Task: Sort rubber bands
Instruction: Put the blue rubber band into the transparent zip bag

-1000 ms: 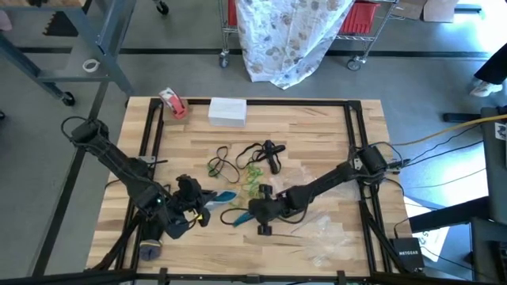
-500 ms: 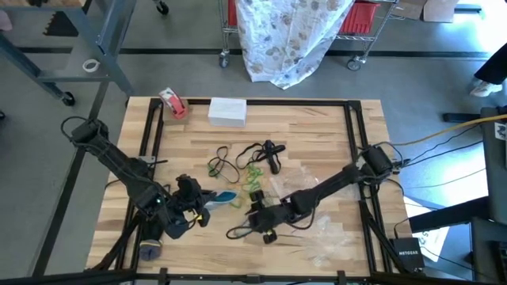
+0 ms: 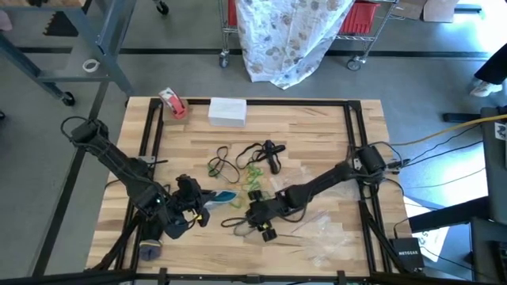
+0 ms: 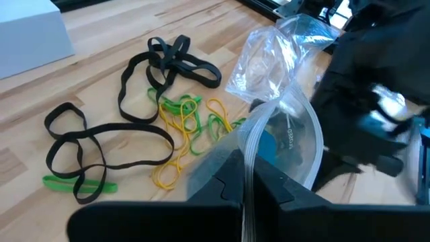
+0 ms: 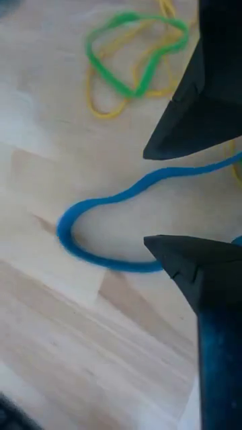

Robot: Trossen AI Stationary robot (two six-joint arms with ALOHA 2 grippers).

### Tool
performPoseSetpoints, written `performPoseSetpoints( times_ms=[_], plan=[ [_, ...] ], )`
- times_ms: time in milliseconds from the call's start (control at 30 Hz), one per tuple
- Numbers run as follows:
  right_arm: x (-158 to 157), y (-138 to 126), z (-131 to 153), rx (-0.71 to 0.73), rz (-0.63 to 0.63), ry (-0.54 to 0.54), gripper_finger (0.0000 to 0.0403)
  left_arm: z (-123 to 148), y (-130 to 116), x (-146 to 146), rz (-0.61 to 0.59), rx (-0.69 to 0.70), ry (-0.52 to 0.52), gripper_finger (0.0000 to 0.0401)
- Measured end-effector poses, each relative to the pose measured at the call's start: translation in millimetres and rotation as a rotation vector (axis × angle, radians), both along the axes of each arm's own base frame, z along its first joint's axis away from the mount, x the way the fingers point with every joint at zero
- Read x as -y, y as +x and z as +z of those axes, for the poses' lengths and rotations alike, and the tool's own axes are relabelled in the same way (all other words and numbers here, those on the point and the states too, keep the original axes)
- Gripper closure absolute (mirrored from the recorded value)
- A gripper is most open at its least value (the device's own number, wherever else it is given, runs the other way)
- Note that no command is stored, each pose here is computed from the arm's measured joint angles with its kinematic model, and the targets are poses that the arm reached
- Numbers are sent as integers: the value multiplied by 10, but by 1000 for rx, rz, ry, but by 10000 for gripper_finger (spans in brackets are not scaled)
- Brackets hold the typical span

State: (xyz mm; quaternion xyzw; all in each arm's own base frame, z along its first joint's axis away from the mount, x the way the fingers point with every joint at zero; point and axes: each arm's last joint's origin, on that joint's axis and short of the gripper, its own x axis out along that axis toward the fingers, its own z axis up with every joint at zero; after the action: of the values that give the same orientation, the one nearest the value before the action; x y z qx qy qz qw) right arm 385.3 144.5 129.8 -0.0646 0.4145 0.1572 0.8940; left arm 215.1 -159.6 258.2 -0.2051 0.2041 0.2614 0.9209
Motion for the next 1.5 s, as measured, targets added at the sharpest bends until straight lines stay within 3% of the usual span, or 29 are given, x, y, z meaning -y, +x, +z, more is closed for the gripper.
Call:
performPoseSetpoints(
  times_ms=[200,333,567,800,1167,1367,1500],
  plan=[
    [182,62,-72,-114,-25,223,216,-1,-1,-1,0,-1,1,401],
    [172,37,-85,-167,25,284,216,-2,-2,-2,0,-3,3,401],
    [-61,-61,-101,-145,112,179,216,-2,-3,-2,0,-4,3,401],
    [-129,-70,-93,-93,121,107,216,-3,-3,-2,0,-4,3,401],
    [-240,-130,-127,-7,176,-190,217,-4,-2,-1,0,-4,3,401],
    [-208,-80,-192,-9,116,-139,224,-8,3,-4,-1,-8,10,401],
    [-165,-35,-264,-38,103,-55,274,-8,2,-3,0,-6,7,401]
  ],
)
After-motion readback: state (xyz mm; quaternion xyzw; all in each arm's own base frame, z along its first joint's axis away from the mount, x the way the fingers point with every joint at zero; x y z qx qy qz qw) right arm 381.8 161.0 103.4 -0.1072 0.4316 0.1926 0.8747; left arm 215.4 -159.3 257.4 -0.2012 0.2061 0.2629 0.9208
